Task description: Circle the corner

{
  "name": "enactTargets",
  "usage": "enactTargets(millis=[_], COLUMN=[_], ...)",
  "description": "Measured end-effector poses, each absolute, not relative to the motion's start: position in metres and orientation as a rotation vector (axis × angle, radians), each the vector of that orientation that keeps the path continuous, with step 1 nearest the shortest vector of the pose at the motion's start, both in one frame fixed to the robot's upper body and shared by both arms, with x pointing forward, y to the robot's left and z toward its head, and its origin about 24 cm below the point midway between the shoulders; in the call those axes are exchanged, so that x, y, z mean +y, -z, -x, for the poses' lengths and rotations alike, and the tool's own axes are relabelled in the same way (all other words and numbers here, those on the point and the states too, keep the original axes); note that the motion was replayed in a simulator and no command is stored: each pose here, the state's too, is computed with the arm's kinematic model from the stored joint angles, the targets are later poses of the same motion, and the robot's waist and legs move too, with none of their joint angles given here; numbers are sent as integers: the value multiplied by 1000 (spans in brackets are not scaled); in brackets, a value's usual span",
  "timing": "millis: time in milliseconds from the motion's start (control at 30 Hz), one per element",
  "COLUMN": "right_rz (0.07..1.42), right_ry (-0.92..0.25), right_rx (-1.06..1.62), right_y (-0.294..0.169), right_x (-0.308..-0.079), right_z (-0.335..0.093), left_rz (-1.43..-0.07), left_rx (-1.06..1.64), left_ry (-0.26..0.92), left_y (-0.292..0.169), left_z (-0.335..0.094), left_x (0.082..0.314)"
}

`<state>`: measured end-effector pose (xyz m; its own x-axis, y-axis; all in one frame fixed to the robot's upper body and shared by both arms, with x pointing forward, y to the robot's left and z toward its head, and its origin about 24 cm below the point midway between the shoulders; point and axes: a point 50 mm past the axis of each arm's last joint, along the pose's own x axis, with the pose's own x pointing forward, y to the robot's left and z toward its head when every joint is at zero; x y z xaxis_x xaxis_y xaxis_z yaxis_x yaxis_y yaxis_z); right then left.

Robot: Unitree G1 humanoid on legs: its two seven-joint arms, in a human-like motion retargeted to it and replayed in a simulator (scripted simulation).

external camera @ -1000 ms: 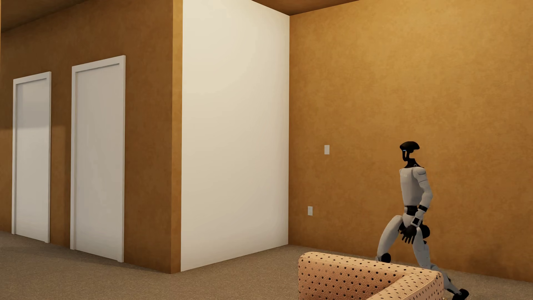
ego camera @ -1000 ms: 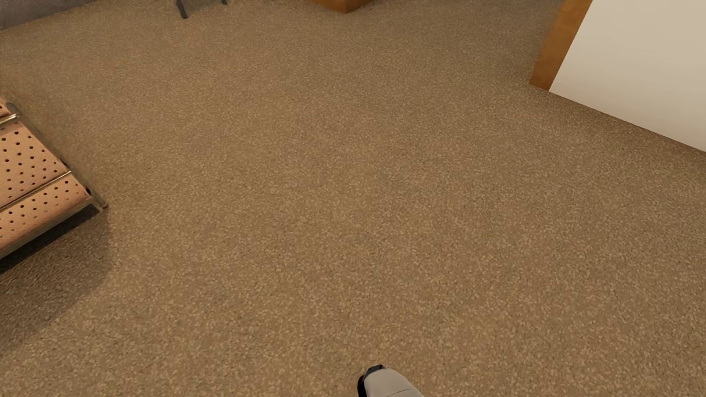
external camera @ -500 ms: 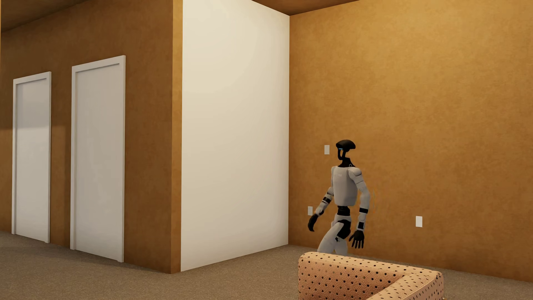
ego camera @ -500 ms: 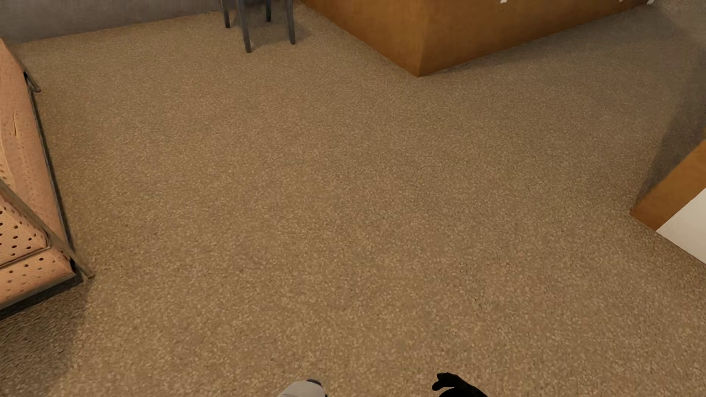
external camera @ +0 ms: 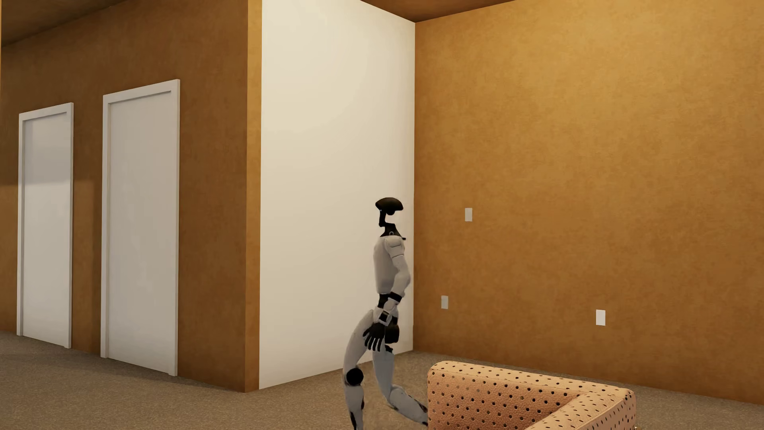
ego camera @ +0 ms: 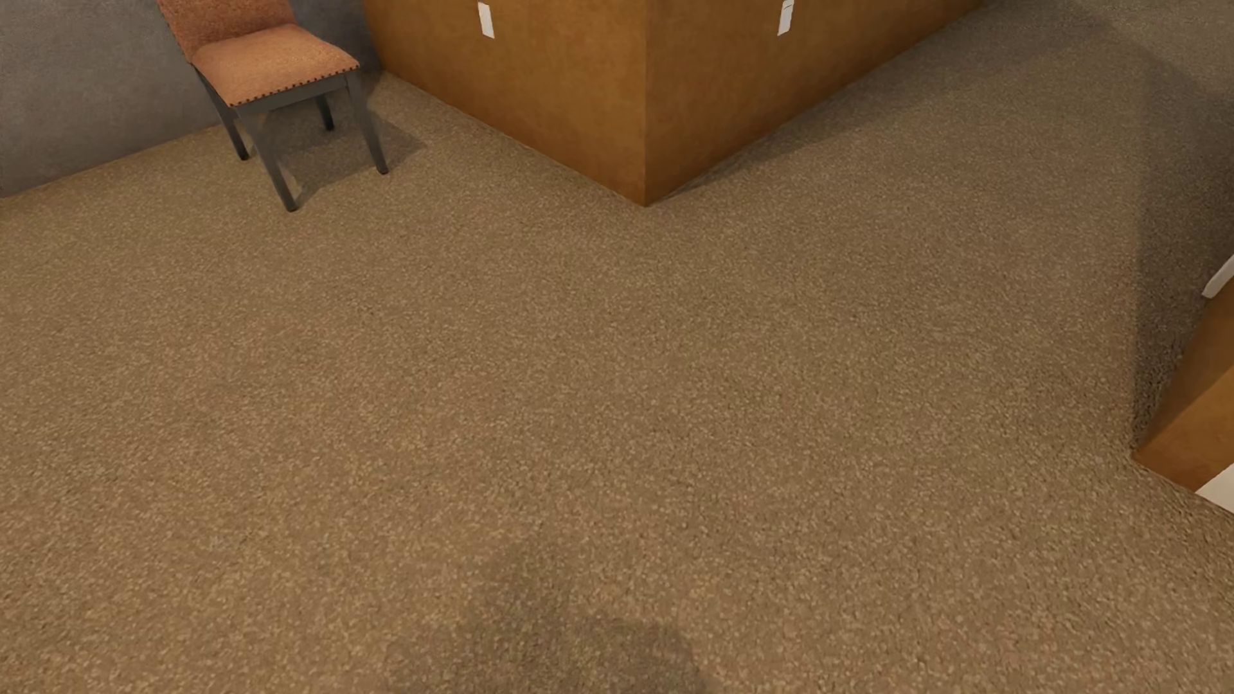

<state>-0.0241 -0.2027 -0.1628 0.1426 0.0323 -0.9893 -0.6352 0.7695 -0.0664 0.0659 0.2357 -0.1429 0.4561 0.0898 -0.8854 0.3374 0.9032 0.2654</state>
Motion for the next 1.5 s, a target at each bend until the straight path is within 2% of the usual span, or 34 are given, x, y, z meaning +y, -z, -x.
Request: enactTargets(millis=[67, 167, 300, 367, 400, 467, 533, 633, 733, 800, 867, 933, 1033, 1100, 1200, 1300, 1400, 1467, 1500], right_rz=[557, 591, 562, 556, 524, 524, 531, 511, 525, 530, 545, 595, 565, 553, 504, 513, 473, 447, 472], right_ry=[-517, -500, -375, -366, -302, -382, -452, -473, -490, -463, -480, -544, -472, -460, -351, -326, -275, -292, -341], right_rx=[1341, 1261, 1070, 1037, 996, 1065, 1089, 1202, 1291, 1397, 1503, 1537, 1424, 1247, 985, 754, 732, 886, 956], right_y=[163, 162, 147, 144, 138, 150, 155, 163, 163, 161, 159, 160, 164, 161, 139, 108, 104, 129, 139], right_x=[-205, -208, -215, -214, -218, -202, -189, -186, -197, -212, -219, -221, -217, -207, -204, -197, -200, -196, -193], right_z=[18, -15, -79, -88, -100, -80, -68, -32, 3, 35, 67, 74, 33, -17, -94, -160, -162, -124, -107], left_rz=[-447, -465, -452, -466, -445, -468, -448, -430, -463, -500, -495, -472, -486, -475, -465, -451, -454, -479, -477], left_rx=[1179, 1256, 1329, 1381, 1399, 1442, 1420, 1307, 1169, 1123, 1128, 1204, 1248, 1271, 1294, 1298, 1364, 1437, 1442], left_ry=[182, 261, 201, 201, 154, 186, 208, 256, 272, 281, 241, 218, 268, 299, 296, 282, 266, 269, 257], left_y=[151, 157, 154, 153, 153, 156, 160, 157, 147, 144, 144, 150, 155, 157, 156, 155, 157, 160, 161], left_z=[-45, -21, 7, 24, 29, 33, 26, 4, -30, -49, -52, -33, -22, -11, 1, 6, 21, 33, 30], left_x=[235, 225, 239, 246, 250, 249, 237, 221, 224, 229, 235, 236, 230, 222, 223, 223, 228, 235, 235])
